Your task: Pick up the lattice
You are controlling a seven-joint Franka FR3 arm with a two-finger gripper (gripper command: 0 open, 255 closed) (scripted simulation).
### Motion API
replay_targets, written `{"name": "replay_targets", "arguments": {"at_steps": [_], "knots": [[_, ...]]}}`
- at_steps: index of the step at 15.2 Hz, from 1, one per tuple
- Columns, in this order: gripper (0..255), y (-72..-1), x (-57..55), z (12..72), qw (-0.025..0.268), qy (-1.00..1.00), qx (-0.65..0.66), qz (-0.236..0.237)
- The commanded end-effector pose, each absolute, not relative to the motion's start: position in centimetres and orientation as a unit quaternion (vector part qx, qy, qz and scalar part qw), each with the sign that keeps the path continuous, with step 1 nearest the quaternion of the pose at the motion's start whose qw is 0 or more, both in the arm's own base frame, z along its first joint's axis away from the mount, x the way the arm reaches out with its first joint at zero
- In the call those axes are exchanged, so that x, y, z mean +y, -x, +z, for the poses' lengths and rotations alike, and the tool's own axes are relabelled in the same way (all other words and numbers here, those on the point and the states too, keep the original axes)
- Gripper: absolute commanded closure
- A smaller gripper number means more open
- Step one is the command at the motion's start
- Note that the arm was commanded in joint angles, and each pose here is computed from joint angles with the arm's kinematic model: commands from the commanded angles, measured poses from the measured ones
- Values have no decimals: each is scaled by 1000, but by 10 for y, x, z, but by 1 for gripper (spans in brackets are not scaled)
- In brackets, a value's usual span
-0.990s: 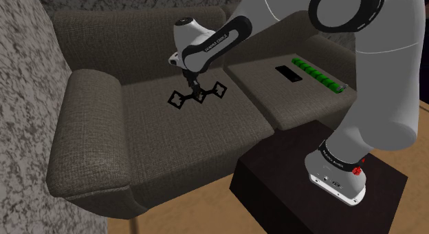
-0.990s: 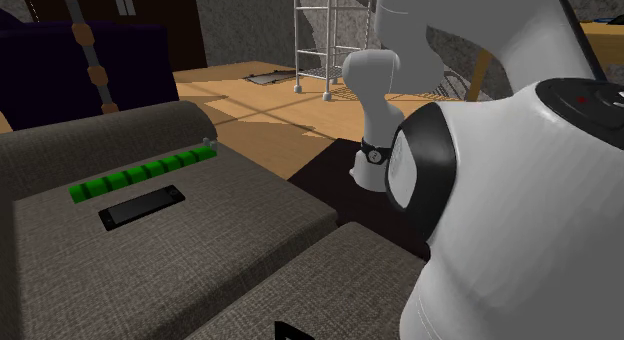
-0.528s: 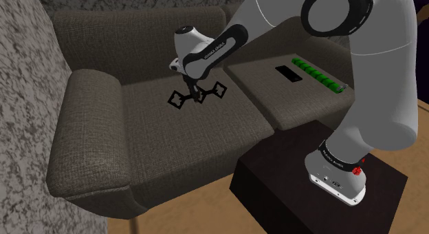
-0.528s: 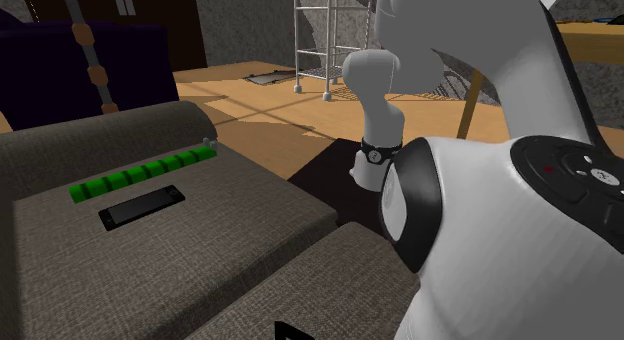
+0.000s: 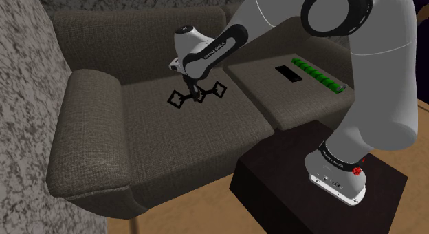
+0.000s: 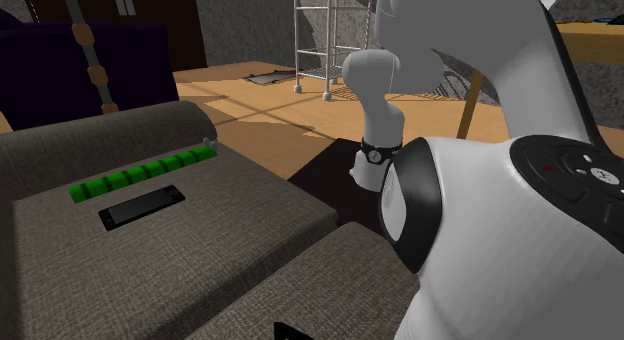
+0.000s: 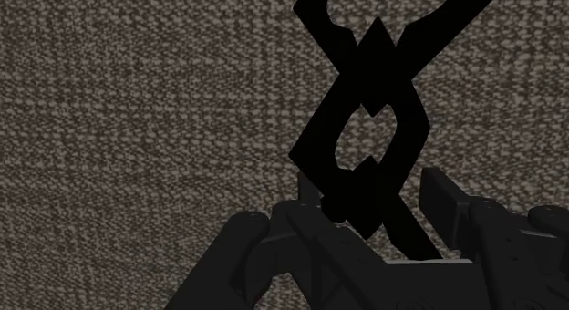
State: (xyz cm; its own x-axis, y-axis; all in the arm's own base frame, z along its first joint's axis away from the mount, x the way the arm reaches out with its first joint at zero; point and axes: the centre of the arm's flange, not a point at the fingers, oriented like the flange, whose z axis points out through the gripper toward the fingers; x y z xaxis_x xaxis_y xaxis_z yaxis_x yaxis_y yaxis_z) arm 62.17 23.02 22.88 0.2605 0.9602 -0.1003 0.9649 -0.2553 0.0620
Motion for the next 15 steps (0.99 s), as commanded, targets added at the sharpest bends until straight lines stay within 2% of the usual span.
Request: {"name": "replay_targets", "arguments": {"at_steps": [1,15], "knots": [[255,-620,231,227,55,-792,608,-23],[255,-620,231,301,55,-792,608,-23]]}}
